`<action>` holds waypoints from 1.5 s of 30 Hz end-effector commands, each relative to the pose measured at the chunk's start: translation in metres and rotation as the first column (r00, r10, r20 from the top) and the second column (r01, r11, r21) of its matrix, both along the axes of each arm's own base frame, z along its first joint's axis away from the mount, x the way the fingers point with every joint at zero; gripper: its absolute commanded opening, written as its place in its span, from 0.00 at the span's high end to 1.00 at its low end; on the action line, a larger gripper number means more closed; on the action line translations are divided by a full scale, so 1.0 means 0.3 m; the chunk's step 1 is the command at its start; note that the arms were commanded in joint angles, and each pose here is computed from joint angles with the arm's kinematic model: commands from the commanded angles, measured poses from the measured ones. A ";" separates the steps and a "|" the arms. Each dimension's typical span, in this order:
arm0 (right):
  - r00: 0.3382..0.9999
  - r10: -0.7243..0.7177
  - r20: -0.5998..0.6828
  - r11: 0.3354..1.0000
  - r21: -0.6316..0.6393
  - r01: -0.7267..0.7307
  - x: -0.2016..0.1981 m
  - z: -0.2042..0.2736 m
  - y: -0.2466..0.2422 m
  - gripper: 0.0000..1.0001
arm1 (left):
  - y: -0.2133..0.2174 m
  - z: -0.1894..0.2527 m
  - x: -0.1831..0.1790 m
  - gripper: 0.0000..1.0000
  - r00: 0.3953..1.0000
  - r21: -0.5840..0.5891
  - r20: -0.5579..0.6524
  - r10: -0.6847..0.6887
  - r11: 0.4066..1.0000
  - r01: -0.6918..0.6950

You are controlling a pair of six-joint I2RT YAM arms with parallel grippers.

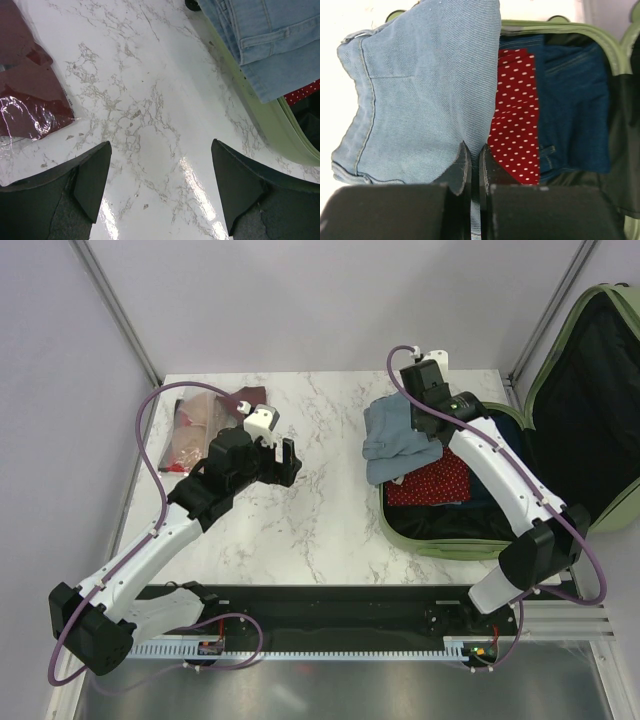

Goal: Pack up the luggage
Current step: Place the clothes in the luggage.

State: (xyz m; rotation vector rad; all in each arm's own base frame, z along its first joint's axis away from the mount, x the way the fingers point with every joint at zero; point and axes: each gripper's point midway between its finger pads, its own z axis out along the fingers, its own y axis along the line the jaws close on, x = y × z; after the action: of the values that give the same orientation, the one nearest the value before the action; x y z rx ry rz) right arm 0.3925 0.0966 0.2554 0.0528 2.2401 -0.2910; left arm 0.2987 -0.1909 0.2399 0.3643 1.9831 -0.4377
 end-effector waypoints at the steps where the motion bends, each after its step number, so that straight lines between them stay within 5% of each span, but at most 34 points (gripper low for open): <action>1: 0.994 -0.058 0.092 0.997 -0.037 0.062 -0.009 0.106 -0.084 1.00 | -0.013 0.041 0.002 0.12 1.000 -0.021 0.018 -0.013 1.000 0.013; 16: 0.987 -0.124 0.098 0.992 -0.026 0.127 -0.009 0.094 -0.193 1.00 | -0.017 0.038 0.001 0.12 1.000 -0.019 0.016 -0.019 1.000 0.020; 45: 0.951 -0.037 0.307 0.990 0.139 -0.006 -0.021 0.445 -0.124 1.00 | -0.021 0.039 -0.002 0.12 1.000 -0.022 0.014 -0.028 0.999 0.028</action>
State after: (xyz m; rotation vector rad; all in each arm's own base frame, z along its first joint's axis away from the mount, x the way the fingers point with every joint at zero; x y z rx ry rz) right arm 0.3868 0.0660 0.3355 0.1261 2.0964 -0.1659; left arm 0.2976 -0.1928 0.2394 0.3731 1.9848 -0.4494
